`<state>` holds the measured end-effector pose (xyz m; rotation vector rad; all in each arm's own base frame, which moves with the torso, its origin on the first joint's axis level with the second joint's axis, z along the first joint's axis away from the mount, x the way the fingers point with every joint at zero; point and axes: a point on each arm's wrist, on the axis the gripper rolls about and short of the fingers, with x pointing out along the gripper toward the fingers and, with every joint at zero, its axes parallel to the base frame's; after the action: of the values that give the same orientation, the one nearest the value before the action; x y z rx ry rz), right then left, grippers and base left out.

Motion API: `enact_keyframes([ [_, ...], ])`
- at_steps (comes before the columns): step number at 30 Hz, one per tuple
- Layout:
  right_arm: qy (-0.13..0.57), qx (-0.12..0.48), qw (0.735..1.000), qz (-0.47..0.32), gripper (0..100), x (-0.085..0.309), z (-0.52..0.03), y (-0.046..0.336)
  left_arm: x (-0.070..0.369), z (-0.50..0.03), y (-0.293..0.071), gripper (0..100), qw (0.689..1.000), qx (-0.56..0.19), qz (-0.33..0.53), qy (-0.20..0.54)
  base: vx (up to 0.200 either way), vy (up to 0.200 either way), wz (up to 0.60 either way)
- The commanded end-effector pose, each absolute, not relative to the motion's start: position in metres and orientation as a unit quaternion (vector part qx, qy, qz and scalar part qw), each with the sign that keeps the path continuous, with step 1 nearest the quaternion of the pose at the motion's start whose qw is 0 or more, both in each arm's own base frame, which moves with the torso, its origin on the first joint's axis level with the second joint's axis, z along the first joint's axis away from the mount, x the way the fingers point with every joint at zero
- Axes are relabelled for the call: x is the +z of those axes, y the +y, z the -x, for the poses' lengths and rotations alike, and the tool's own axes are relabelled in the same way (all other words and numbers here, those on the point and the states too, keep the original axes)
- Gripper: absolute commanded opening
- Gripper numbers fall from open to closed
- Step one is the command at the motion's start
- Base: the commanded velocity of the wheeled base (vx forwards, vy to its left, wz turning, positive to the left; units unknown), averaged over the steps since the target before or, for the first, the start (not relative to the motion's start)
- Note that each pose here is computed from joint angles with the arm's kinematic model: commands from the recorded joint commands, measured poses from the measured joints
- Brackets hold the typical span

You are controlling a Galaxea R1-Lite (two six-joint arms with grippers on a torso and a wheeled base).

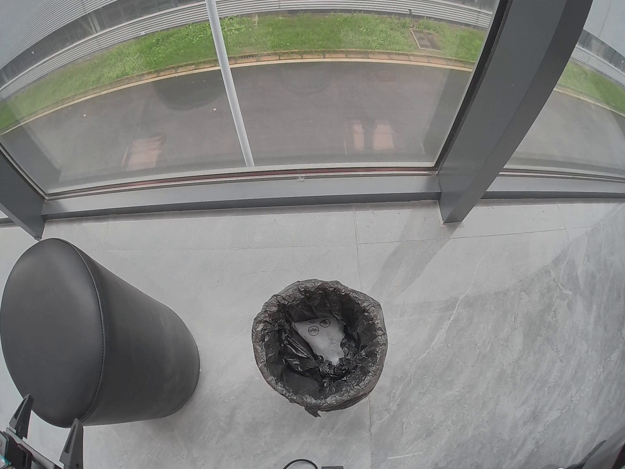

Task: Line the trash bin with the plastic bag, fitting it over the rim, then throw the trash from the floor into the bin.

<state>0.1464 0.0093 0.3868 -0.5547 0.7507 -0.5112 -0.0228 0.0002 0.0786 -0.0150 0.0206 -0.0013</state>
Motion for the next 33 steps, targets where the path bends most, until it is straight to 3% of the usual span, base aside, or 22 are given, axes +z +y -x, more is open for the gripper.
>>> enact_keyframes([
  [1, 0.336, -0.296, 0.871, 0.201, 0, 0.403, -0.064, -0.02, 0.075, 0.023, 0.0, 100, 1.0, -0.001, 0.008, 0.008, 0.0, 0.0, 0.0],
  [14, 0.227, -0.265, 0.926, 0.145, 0, 0.393, 0.066, 0.006, 0.075, 0.023, 0.0, 100, 1.0, -0.001, 0.008, 0.008, 0.0, 0.0, 0.0],
  [17, 0.146, -0.243, 0.95, 0.134, 0, 0.381, 0.12, 0.02, 0.075, 0.023, 0.0, 100, 1.0, -0.001, 0.008, 0.008, 0.0, 0.0, 0.0],
  [20, 0.084, -0.245, 0.957, 0.131, 0, 0.371, 0.152, 0.027, 0.075, 0.023, 0.0, 100, 1.0, -0.001, 0.008, 0.008, 0.0, 0.0, 0.0],
  [21, 0.002, -0.253, 0.959, 0.129, 0, 0.367, 0.18, 0.032, 0.075, 0.023, 0.0, 100, 1.0, -0.001, 0.008, 0.008, 0.0, 0.0, 0.0],
  [22, -0.037, -0.258, 0.957, 0.128, 0, 0.365, 0.188, 0.034, 0.075, 0.023, 0.0, 100, 1.0, -0.001, 0.008, 0.008, 0.0, 0.0, 0.0],
  [28, -0.107, -0.257, 0.951, 0.135, 0, 0.326, 0.144, 0.024, 0.075, 0.023, 0.0, 100, 1.0, -0.001, 0.008, 0.008, 0.0, 0.0, 0.0],
  [33, -0.118, -0.262, 0.944, 0.161, 0, 0.304, 0.121, 0.02, 0.075, 0.023, 0.0, 100, 1.0, -0.001, 0.008, 0.008, 0.0, 0.0, 0.0],
])
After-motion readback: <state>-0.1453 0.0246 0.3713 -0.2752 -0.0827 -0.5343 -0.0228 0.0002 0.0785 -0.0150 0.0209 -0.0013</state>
